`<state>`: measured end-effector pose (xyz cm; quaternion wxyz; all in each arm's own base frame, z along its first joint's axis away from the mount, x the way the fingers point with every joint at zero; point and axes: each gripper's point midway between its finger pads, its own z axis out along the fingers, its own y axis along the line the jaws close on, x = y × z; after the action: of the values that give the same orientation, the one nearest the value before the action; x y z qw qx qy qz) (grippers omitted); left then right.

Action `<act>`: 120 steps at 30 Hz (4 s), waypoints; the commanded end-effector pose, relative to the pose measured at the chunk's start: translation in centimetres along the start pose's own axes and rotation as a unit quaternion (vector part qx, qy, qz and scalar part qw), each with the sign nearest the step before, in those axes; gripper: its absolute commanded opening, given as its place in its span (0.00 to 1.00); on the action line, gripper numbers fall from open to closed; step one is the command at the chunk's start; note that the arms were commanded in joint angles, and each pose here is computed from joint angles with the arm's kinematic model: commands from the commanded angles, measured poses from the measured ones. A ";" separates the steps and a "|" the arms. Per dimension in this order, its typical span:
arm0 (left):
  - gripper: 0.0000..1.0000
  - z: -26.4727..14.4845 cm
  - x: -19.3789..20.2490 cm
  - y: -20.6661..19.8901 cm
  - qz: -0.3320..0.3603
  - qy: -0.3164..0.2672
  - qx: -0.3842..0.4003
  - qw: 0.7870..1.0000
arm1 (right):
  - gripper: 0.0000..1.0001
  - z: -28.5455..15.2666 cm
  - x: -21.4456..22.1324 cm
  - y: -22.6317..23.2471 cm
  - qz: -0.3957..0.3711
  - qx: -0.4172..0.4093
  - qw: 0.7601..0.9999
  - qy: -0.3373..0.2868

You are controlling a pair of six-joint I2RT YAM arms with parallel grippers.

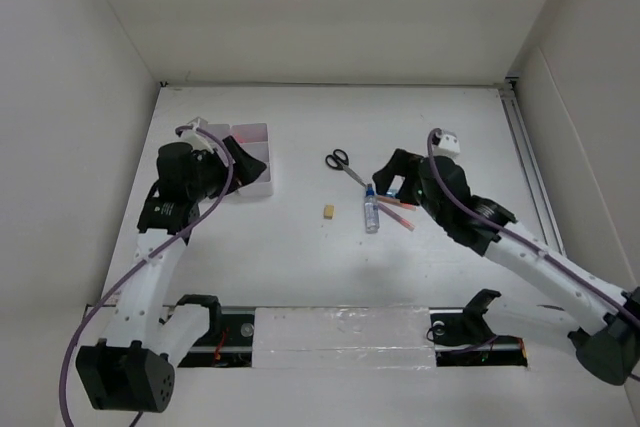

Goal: Sort the stationery into containers
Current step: Grab a piece of stationery with the left arm

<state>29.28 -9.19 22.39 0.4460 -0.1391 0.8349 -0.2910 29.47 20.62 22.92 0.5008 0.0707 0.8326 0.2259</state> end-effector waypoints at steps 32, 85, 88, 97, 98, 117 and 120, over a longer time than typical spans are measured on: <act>1.00 10.3 24.3 -21.2 0.599 0.193 0.095 0.771 | 0.99 -23.4 -13.7 -5.5 0.107 -0.011 0.969 -0.222; 0.81 17.6 33.8 -18.7 0.623 0.338 0.251 0.660 | 0.99 -27.2 -12.3 -2.8 0.088 -0.165 0.958 -0.216; 0.81 17.9 33.8 -18.4 0.619 0.344 0.251 0.660 | 0.99 -27.3 -12.1 -2.7 0.087 -0.174 0.957 -0.216; 0.81 18.2 33.8 -18.6 0.613 0.343 0.258 0.663 | 0.98 -27.9 -12.1 -2.6 0.083 -0.185 0.954 -0.218; 0.81 18.4 34.1 -18.2 0.613 0.347 0.256 0.662 | 0.98 -27.9 -12.1 -2.7 0.079 -0.184 0.955 -0.219; 0.83 15.8 27.3 -27.1 0.561 0.204 0.239 0.766 | 0.98 -27.5 -11.7 -2.2 0.071 -0.195 0.955 -0.213; 0.85 16.8 25.6 -28.0 0.520 0.174 0.190 0.814 | 0.96 -27.5 -11.7 -2.2 0.071 -0.195 0.955 -0.213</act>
<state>25.58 -48.86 8.97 0.3133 0.5464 0.7565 -0.1763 11.99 6.16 40.86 0.6427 0.0855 0.6598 0.3799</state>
